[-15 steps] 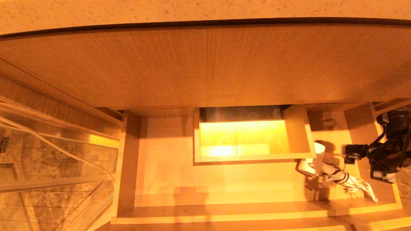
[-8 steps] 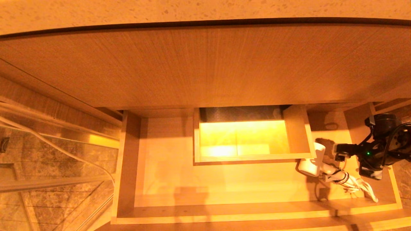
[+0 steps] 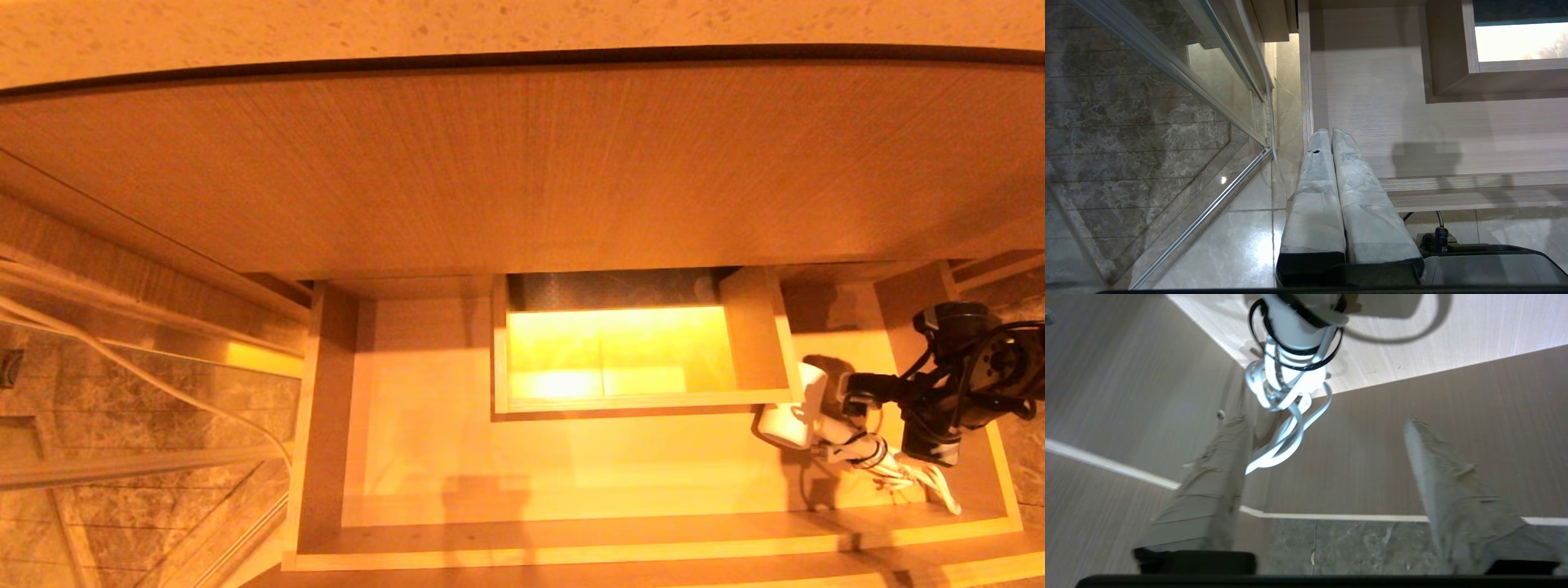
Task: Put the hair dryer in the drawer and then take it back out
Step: Take the hairdryer out
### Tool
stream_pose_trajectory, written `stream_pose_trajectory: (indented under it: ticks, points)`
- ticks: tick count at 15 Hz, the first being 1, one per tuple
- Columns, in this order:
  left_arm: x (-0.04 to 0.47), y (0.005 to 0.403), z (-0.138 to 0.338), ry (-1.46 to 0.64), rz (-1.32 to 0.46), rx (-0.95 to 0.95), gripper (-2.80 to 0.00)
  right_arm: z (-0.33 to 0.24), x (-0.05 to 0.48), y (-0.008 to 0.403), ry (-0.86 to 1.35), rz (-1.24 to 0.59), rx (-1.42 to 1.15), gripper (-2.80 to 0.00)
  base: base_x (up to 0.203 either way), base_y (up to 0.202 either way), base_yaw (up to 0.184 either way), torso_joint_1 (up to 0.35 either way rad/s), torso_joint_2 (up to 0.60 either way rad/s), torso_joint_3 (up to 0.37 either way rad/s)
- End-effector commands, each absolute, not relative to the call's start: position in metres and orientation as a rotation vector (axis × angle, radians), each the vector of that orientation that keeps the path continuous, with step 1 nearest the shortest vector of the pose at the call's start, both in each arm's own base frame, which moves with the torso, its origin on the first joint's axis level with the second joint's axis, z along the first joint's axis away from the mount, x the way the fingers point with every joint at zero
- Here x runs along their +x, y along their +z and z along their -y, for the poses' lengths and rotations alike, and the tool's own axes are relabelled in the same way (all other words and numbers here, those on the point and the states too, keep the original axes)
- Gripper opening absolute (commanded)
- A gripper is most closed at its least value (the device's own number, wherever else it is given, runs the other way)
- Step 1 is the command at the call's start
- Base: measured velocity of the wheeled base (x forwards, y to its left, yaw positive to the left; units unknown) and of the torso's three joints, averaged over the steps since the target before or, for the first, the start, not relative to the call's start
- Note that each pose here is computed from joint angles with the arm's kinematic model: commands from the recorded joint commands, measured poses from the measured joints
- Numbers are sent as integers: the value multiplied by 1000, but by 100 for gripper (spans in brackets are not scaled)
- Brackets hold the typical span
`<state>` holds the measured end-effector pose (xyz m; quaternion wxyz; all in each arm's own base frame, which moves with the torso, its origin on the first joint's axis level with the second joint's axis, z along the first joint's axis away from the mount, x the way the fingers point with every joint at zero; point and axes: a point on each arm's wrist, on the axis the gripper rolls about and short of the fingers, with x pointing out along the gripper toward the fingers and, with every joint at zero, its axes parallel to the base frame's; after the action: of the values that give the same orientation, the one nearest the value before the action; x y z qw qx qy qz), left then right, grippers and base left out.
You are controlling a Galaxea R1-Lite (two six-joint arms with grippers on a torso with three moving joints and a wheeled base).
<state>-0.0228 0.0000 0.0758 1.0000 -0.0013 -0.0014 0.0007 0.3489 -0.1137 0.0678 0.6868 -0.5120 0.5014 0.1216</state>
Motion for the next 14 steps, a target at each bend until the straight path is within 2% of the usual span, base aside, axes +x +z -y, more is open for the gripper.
stream_pose_trajectory:
  ticks: [1, 14]
  points:
    - [-23, 76, 0, 2, 3, -3, -280, 115, 351, 61, 289, -1137, -1148, 0, 0, 0, 0, 0, 0, 0]
    - [-23, 76, 0, 2, 3, -3, -280, 122, 351, 27, 327, -1254, -1123, 0, 0, 0, 0, 0, 0, 0]
